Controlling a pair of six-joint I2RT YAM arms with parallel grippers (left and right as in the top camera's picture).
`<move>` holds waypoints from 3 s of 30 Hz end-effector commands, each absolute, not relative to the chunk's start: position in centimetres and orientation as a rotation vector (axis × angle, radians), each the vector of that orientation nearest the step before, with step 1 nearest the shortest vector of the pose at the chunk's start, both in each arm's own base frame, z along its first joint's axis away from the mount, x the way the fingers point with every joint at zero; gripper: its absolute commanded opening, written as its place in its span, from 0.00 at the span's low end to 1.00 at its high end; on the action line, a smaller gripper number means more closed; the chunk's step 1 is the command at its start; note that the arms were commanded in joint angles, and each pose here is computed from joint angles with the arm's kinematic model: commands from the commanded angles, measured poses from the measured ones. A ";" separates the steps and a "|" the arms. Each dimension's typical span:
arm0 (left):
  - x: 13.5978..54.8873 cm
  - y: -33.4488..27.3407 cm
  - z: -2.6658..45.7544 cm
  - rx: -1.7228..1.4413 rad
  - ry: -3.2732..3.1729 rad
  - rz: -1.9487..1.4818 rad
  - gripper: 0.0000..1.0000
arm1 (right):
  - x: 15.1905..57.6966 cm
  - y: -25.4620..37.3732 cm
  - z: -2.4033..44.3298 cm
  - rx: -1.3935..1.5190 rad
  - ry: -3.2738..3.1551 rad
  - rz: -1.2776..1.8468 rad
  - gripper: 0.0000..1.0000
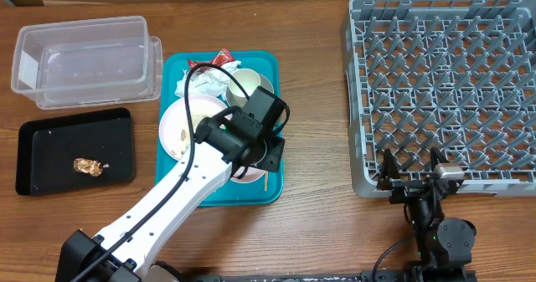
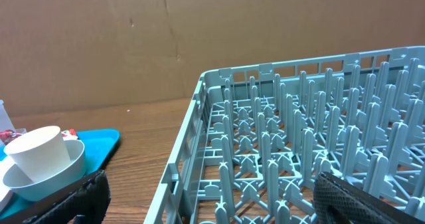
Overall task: Sort waste into correct bins and load items into the dishwasher
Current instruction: 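Reach left gripper to the rice-covered pink plate and grip its rim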
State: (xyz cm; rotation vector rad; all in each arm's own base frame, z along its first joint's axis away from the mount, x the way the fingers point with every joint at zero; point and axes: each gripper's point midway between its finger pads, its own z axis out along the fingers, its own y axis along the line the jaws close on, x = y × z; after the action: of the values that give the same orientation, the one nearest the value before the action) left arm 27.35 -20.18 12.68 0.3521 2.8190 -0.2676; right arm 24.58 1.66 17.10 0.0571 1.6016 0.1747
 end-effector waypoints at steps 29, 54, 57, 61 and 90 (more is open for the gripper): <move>30.9 -13.7 10.5 -0.076 2.706 0.060 0.48 | 24.6 1.5 17.0 0.060 1.596 0.162 1.00; 37.5 -12.0 7.5 -0.284 2.673 0.007 0.52 | 24.6 1.5 17.0 0.060 1.596 0.162 1.00; 37.7 -12.0 6.6 -0.286 2.685 0.017 0.52 | 24.6 1.5 17.0 0.060 1.596 0.162 1.00; 37.9 -11.7 6.4 -0.292 2.675 0.040 0.52 | 24.6 1.5 17.0 0.060 1.596 0.162 1.00; 35.9 -10.8 2.0 -0.294 2.806 0.144 0.47 | 24.6 1.5 17.0 0.060 1.596 0.162 1.00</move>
State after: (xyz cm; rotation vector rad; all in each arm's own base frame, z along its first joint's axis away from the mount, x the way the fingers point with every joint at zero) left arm 35.76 -11.24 2.29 -0.3035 2.8101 0.1104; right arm 24.58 1.66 17.10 0.0568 1.6016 0.1739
